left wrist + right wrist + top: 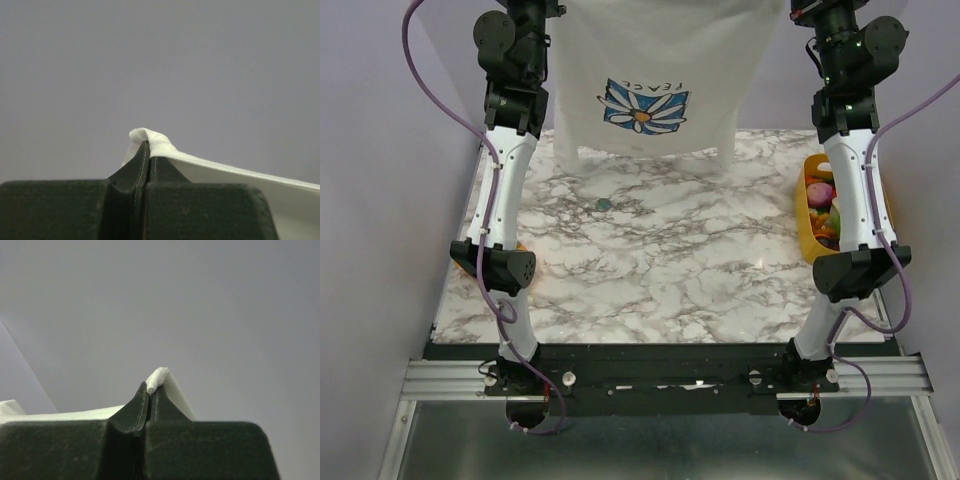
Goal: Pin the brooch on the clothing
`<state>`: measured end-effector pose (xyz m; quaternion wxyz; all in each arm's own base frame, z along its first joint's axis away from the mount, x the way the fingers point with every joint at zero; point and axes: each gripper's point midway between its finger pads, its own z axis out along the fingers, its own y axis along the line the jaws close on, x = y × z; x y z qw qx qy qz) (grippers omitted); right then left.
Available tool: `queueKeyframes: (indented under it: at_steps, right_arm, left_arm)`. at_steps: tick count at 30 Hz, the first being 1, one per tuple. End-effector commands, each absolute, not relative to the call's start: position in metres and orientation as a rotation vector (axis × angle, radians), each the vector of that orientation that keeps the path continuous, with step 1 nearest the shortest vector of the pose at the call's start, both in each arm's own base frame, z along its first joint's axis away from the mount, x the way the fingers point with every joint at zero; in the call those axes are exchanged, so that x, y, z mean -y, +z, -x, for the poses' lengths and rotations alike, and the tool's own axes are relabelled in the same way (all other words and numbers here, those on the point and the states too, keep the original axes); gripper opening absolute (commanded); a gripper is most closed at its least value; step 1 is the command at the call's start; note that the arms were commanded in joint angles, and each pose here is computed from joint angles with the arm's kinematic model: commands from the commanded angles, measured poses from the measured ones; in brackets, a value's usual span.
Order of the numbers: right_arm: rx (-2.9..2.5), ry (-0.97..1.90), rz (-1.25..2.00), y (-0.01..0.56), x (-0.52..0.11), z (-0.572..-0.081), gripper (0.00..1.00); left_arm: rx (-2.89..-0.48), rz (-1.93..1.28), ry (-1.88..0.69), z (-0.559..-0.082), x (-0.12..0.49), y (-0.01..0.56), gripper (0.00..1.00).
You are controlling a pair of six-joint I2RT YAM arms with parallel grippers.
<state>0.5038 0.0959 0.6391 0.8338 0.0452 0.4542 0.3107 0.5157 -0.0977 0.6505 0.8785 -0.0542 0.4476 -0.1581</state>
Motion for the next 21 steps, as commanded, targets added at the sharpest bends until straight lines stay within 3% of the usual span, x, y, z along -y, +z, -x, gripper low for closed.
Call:
queueKeyframes:
  at_steps: [1, 7, 15, 21]
  right_arm:
    - [-0.895, 0.651, -0.086, 0.661, -0.085, -0.491, 0.01]
    - [-0.993, 0.64, -0.04, 0.624, -0.092, -0.483, 0.01]
    - [-1.12, 0.657, -0.015, 0.573, -0.099, -0.464, 0.01]
    - [-1.201, 0.7, 0.041, 0.556, -0.111, -0.446, 0.01]
  left_arm:
    - [-0.858, 0.124, -0.277, -0.508, 0.078, 0.667, 0.0]
    - [-0.922, 0.062, -0.192, -0.501, 0.075, 0.655, 0.0]
    - [-1.082, 0.067, -0.137, -0.509, 0.07, 0.579, 0.0]
    - [-1.034, 0.13, -0.15, -0.457, 0.054, 0.569, 0.0]
